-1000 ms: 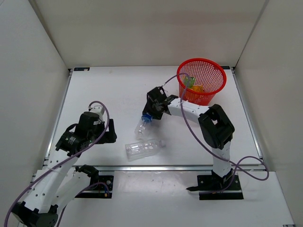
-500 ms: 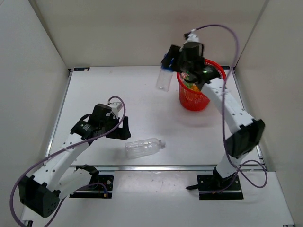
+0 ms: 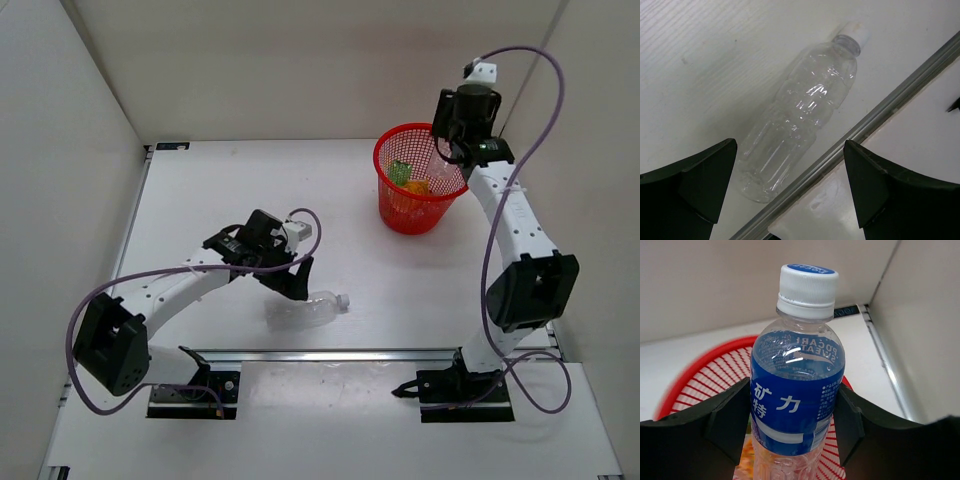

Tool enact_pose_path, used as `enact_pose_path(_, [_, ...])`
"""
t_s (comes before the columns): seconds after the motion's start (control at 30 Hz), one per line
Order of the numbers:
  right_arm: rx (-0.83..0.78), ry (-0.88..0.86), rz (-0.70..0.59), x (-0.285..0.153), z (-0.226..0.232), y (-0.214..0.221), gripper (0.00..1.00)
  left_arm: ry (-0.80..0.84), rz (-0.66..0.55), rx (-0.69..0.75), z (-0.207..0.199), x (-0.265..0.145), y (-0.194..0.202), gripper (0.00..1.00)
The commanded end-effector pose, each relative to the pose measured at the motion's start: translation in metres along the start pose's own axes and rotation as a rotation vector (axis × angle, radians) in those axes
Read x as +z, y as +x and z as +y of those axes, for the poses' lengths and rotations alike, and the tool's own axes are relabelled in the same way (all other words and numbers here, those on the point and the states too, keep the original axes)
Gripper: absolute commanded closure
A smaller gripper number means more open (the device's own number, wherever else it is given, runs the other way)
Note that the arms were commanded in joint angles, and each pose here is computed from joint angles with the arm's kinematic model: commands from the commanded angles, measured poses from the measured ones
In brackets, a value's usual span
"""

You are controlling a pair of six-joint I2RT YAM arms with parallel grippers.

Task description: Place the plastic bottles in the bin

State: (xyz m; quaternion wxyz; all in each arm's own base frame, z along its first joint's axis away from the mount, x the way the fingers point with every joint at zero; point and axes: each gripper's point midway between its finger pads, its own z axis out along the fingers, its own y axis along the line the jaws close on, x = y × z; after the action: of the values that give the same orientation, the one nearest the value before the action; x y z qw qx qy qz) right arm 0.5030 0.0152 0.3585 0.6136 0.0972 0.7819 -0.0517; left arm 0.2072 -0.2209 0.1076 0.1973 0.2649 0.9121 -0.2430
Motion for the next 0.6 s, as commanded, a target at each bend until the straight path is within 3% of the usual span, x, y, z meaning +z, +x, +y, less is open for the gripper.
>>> enact_pose_path(0.0, [-0.160,0.101,-0.009,0.014,-0.012,0.012,0.62,0.071,-0.028,0.134,-0.021,0.001,-0.015,0.01])
enact_pose_path(0.17, [-0.292,0.175,0.037,0.020,-0.014,0.036,0.44,0.064,0.051,0.173,-0.022,0.016,-0.004,0.01])
enact_pose_path(0.3, [-0.319,0.168,0.055,0.017,-0.011,0.047,0.03,0.127,0.060,0.198,-0.036,0.022,-0.006,0.01])
enact_pose_path(0.57, [-0.079,-0.091,0.036,-0.028,0.006,-0.003,0.00,0.134,0.175,0.270,-0.040,0.035,0.024,0.01])
